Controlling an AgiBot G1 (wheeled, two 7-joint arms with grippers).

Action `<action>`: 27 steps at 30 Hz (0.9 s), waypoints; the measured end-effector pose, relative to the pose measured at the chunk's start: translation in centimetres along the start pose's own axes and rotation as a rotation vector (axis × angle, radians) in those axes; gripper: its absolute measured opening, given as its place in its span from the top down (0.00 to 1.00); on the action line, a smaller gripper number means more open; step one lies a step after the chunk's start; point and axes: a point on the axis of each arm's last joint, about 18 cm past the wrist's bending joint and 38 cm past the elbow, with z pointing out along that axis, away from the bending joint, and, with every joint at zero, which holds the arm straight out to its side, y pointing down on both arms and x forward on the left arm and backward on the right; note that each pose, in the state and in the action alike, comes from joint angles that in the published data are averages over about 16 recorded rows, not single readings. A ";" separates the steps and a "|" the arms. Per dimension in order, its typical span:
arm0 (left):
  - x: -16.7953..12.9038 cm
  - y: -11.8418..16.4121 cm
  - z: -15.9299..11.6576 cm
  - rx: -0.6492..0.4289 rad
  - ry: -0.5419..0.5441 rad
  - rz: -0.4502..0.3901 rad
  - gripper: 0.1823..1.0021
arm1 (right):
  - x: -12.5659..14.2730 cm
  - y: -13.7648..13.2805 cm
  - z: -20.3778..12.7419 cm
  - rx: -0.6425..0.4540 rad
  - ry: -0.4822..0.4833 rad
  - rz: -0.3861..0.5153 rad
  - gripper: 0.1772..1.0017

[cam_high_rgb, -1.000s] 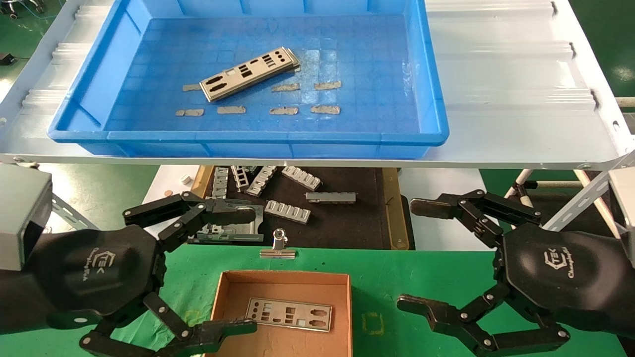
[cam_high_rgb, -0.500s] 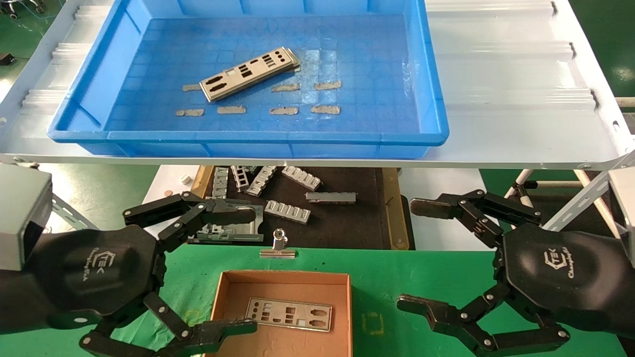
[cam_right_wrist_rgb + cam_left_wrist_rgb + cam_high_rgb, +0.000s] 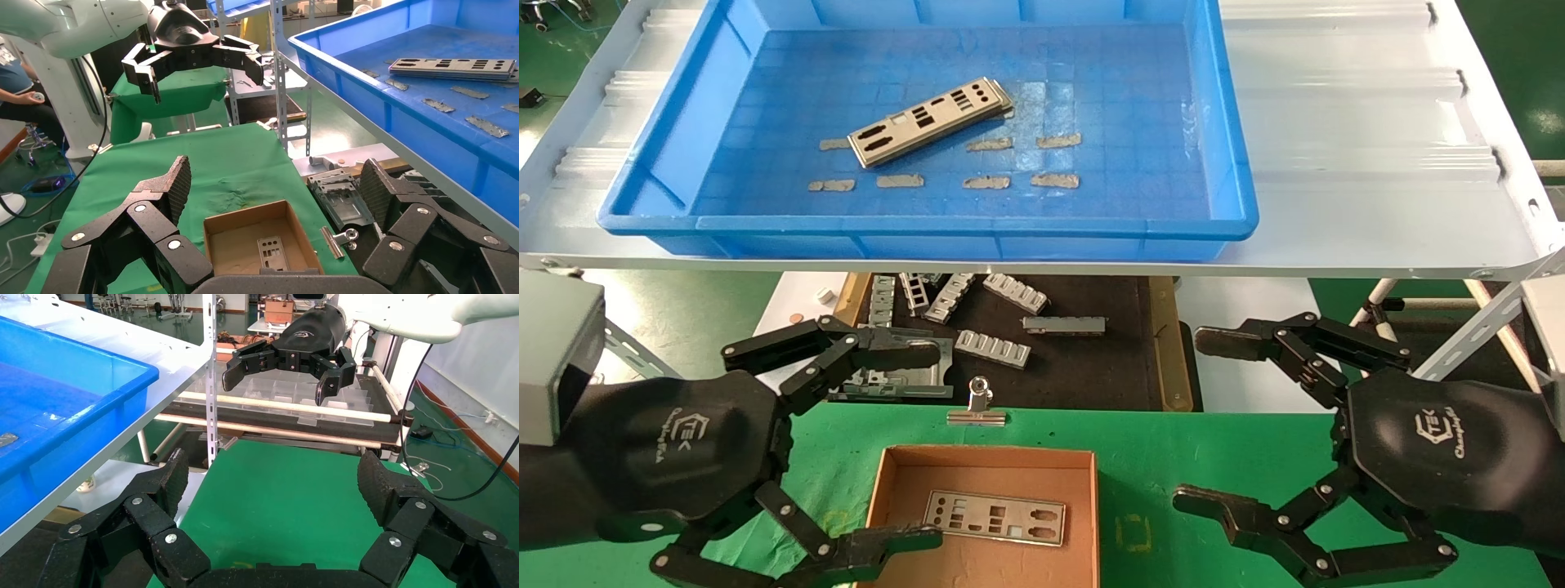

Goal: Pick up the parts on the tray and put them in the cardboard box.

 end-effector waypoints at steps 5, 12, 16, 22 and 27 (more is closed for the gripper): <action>0.0 0.0 0.0 0.000 0.000 0.000 0.00 | 0.0 0.0 0.0 0.000 0.000 0.000 0.00; 0.0 0.0 0.0 0.000 0.000 0.000 0.00 | 0.0 0.0 0.0 0.000 0.000 0.000 0.00; 0.0 0.0 0.0 0.000 0.000 0.000 0.00 | 0.0 0.0 0.0 0.000 0.000 0.000 0.00; 0.0 0.0 0.0 0.000 0.000 0.000 0.00 | 0.0 0.0 0.0 0.000 0.000 0.000 0.00; 0.0 0.0 0.0 0.000 0.000 0.000 0.00 | 0.0 0.0 0.0 0.000 0.000 0.000 0.00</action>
